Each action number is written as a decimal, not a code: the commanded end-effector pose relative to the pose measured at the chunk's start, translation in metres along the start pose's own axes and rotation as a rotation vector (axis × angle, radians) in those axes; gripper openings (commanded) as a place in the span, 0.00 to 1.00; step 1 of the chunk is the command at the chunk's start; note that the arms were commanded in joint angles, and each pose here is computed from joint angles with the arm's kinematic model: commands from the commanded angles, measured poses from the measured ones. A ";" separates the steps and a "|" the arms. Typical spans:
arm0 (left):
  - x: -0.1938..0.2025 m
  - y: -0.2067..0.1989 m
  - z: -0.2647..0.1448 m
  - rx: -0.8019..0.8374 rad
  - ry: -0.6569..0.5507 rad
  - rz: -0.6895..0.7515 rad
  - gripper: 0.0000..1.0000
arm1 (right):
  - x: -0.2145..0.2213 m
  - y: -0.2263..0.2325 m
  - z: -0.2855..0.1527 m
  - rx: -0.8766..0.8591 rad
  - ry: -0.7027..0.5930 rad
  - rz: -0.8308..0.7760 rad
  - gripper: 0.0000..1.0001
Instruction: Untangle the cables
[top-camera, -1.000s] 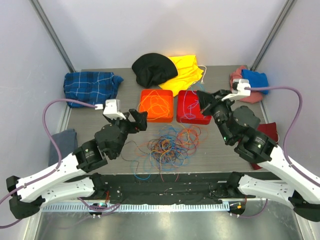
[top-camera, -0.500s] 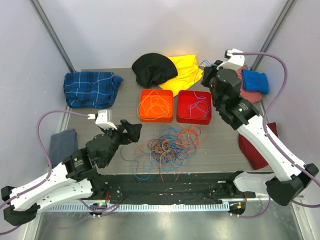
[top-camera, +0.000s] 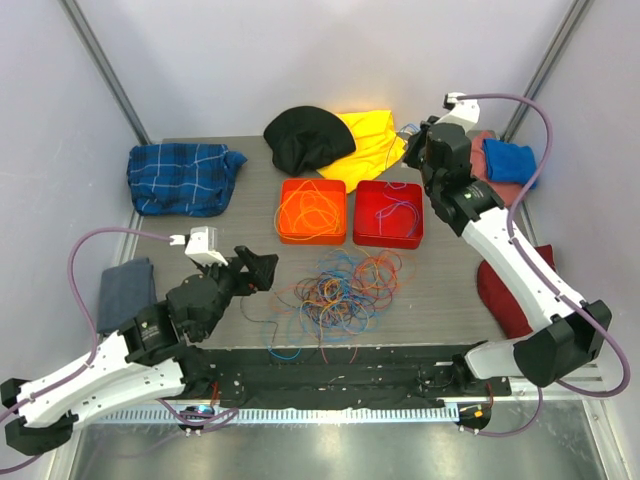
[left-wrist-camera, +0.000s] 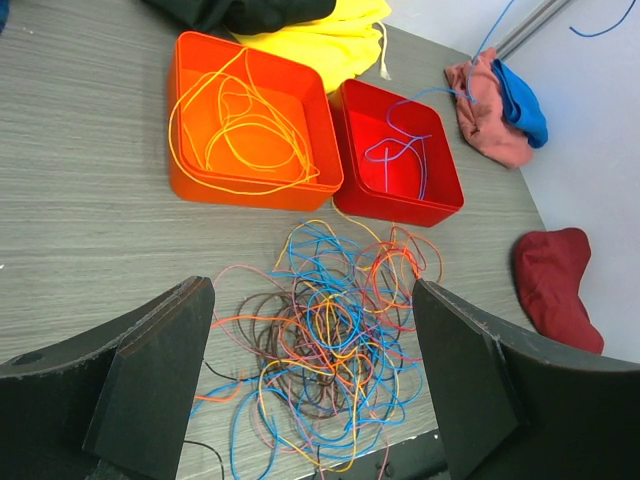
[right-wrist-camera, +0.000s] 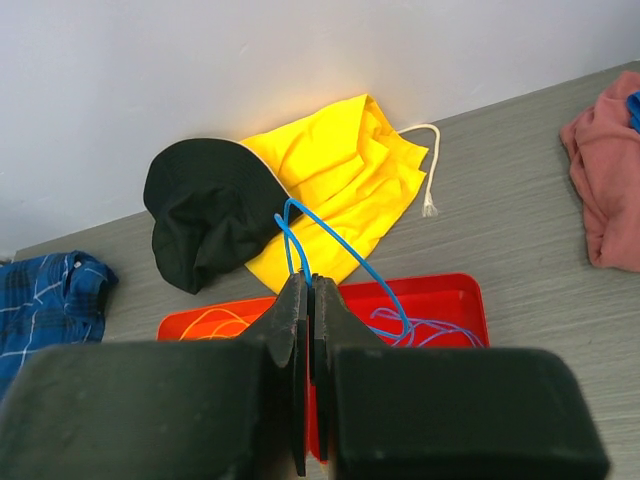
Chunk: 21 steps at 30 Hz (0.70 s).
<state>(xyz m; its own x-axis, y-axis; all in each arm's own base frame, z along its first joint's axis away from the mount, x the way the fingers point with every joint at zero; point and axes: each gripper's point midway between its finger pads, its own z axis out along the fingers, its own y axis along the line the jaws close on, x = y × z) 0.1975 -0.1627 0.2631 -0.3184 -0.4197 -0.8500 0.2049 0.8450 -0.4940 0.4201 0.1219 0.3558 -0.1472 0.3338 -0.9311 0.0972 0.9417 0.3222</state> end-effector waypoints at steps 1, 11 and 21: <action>-0.001 0.000 0.002 -0.012 -0.006 -0.014 0.86 | -0.002 0.004 0.010 -0.028 -0.026 0.035 0.01; 0.007 0.002 0.005 -0.022 0.015 -0.009 0.86 | 0.092 -0.026 0.039 0.028 0.123 0.011 0.01; 0.010 0.001 0.008 -0.035 0.026 0.003 0.85 | 0.158 -0.045 0.049 0.077 0.262 0.011 0.53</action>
<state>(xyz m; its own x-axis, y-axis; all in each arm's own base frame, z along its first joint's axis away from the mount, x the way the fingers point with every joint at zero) 0.2001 -0.1688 0.2494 -0.3474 -0.3947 -0.8506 0.1843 0.8607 -0.4747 0.4342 0.1273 0.1553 -0.4757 0.2952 -0.8286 0.1867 0.9544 0.2329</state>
